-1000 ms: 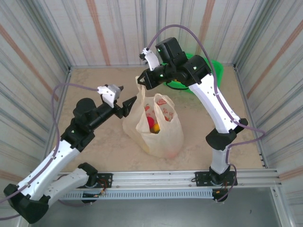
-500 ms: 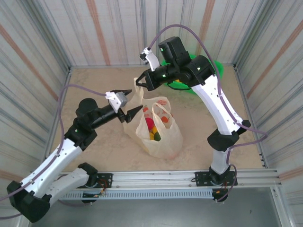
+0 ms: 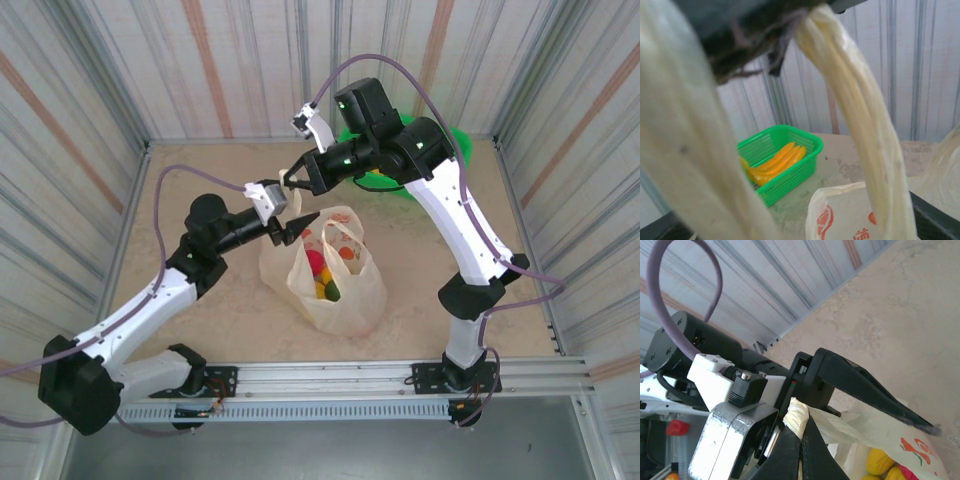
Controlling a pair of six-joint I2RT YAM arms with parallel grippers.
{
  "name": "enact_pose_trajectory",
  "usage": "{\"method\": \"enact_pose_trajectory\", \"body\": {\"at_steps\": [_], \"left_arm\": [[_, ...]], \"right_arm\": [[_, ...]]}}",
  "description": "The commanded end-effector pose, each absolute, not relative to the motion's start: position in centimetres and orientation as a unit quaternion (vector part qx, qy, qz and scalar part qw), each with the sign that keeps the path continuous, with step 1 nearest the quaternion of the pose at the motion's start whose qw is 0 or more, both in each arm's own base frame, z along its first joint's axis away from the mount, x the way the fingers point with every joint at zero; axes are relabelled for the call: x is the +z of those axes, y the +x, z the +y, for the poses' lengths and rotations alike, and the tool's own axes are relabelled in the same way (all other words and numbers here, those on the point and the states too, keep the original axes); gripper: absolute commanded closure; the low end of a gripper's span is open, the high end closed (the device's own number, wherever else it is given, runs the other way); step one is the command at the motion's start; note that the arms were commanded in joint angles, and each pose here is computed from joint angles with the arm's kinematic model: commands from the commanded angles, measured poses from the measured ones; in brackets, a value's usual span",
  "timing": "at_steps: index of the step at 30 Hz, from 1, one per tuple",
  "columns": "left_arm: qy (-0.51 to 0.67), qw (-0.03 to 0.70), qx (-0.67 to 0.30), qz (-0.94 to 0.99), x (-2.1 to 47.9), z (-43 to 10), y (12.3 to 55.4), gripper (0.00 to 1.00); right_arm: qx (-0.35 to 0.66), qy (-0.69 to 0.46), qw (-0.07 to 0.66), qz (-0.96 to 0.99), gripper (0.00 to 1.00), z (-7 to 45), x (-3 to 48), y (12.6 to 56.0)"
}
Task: Place the fake fruits into the plastic bag and tie a complex knot
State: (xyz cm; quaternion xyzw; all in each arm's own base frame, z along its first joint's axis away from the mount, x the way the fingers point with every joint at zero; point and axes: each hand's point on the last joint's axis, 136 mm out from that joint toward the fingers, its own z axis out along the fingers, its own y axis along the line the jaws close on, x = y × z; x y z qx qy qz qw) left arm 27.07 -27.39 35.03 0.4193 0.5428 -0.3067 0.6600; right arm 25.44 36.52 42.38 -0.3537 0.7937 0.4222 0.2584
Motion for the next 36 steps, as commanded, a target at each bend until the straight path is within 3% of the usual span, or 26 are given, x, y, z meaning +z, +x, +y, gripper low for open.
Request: {"method": "enact_pose_trajectory", "body": {"at_steps": [1,10,17,22,26,32,36], "left_arm": [[0.432,0.664,-0.337,0.509,35.3,-28.4,26.0,0.27],[0.414,0.673,-0.36,0.496,35.0,-28.9,26.2,0.57],[0.405,0.684,-0.361,0.487,34.6,-29.1,26.0,0.65],[0.411,0.675,-0.363,0.493,34.7,-29.3,25.9,0.99],[0.401,0.681,-0.363,0.493,34.8,-28.8,25.7,0.98],[0.383,0.686,-0.354,0.508,34.0,-28.3,26.3,0.85],[0.371,0.691,-0.35,0.512,33.7,-28.3,26.9,0.83]], "right_arm": [[0.435,-0.367,0.254,0.782,1.0,36.4,43.1,24.3],[0.475,-0.37,0.26,0.754,1.0,36.4,44.9,23.6],[0.525,-0.351,0.264,0.729,1.0,35.8,46.4,24.1],[0.522,-0.345,0.27,0.732,1.0,35.3,46.3,24.1],[0.509,-0.337,0.286,0.739,1.0,34.7,46.1,24.3],[0.52,-0.306,0.323,0.729,1.0,33.5,46.7,24.8],[0.54,-0.281,0.341,0.717,1.0,32.9,46.8,25.0]]}}
